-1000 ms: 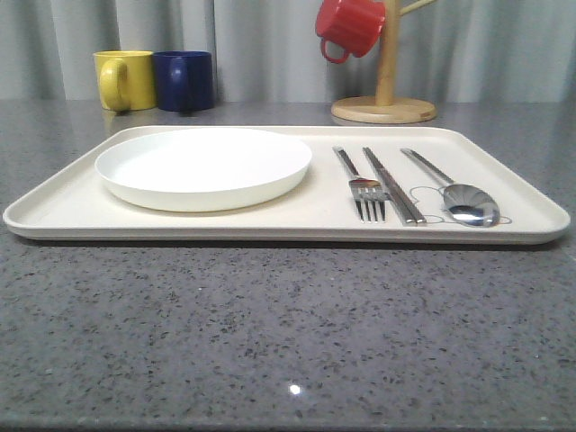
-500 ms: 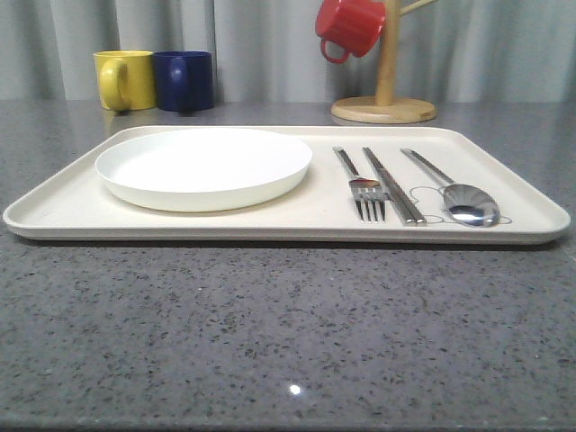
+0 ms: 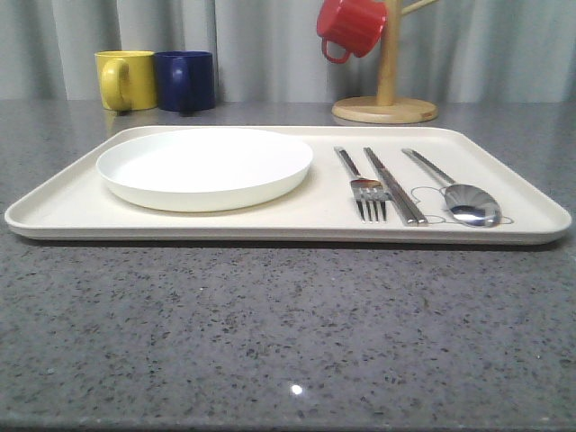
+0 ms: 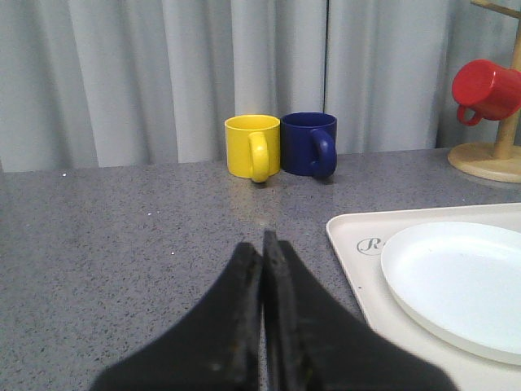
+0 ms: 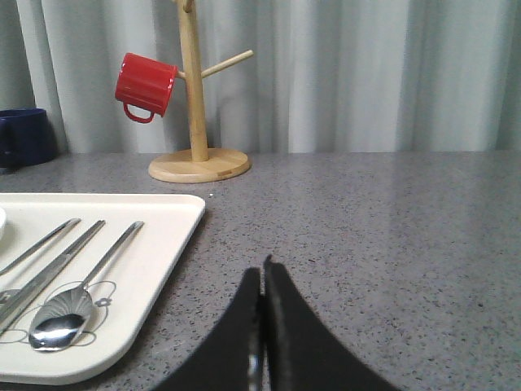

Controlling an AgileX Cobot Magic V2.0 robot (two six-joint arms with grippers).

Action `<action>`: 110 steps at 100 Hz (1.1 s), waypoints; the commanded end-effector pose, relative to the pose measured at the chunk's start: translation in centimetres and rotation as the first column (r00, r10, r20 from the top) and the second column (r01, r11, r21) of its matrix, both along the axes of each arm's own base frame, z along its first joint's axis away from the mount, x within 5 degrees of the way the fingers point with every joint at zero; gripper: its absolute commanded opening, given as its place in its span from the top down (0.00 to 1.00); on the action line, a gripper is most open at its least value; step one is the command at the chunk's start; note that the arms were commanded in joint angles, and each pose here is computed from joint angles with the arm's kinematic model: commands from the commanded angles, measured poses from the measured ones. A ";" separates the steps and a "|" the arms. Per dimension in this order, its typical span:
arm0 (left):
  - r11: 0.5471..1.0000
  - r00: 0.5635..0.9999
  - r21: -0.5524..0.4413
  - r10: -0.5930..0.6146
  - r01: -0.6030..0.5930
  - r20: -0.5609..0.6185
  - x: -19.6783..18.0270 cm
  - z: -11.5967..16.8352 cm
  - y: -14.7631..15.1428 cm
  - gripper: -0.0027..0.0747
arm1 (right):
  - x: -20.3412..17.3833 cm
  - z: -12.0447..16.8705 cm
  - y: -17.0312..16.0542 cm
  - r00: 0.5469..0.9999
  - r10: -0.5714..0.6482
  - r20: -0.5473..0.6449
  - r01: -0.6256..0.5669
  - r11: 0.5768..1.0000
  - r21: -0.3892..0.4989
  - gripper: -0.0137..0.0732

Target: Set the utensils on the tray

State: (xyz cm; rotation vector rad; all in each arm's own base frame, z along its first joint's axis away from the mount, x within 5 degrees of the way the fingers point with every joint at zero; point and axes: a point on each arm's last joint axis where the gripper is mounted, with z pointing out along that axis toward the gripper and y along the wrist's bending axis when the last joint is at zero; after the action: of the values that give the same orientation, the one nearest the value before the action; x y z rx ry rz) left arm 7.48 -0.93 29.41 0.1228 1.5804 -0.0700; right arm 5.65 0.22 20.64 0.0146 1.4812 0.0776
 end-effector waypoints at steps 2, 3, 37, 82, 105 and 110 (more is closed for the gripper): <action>1.000 0.994 -0.025 0.007 -0.004 0.110 -0.6 0.7 0.1 0.99 | -0.4 1.5 0.0 0.992 -0.005 0.126 0.005 1.000 -0.004 0.92; 1.000 0.994 -0.028 0.007 -0.004 0.111 -0.7 0.6 0.1 0.99 | -0.4 1.5 0.0 0.992 -0.005 0.126 0.005 1.000 -0.004 0.92; 0.997 0.987 -0.021 0.074 -0.072 0.146 -2.4 -4.3 0.7 0.99 | -0.4 1.5 0.0 0.992 -0.005 0.126 0.005 1.000 -0.004 0.92; 0.998 0.981 -0.015 0.069 -0.067 0.184 -2.1 -8.4 0.6 0.99 | -0.4 1.5 0.0 0.992 -0.005 0.126 0.005 1.000 -0.004 0.92; 0.998 0.982 -0.014 0.069 -0.068 0.177 -2.1 -8.5 0.6 0.99 | -0.4 1.5 0.0 0.992 -0.005 0.126 0.005 1.000 -0.004 0.92; 0.998 0.982 -0.014 0.069 -0.068 0.177 -2.1 -8.5 0.6 0.99 | -0.4 1.5 0.0 0.992 -0.005 0.126 0.005 1.000 -0.004 0.92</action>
State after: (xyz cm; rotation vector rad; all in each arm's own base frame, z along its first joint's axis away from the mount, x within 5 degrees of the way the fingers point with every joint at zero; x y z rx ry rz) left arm 5.55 -0.29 21.41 0.0733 1.4825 -0.0054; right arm 5.64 0.22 20.65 0.0145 1.4796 0.0776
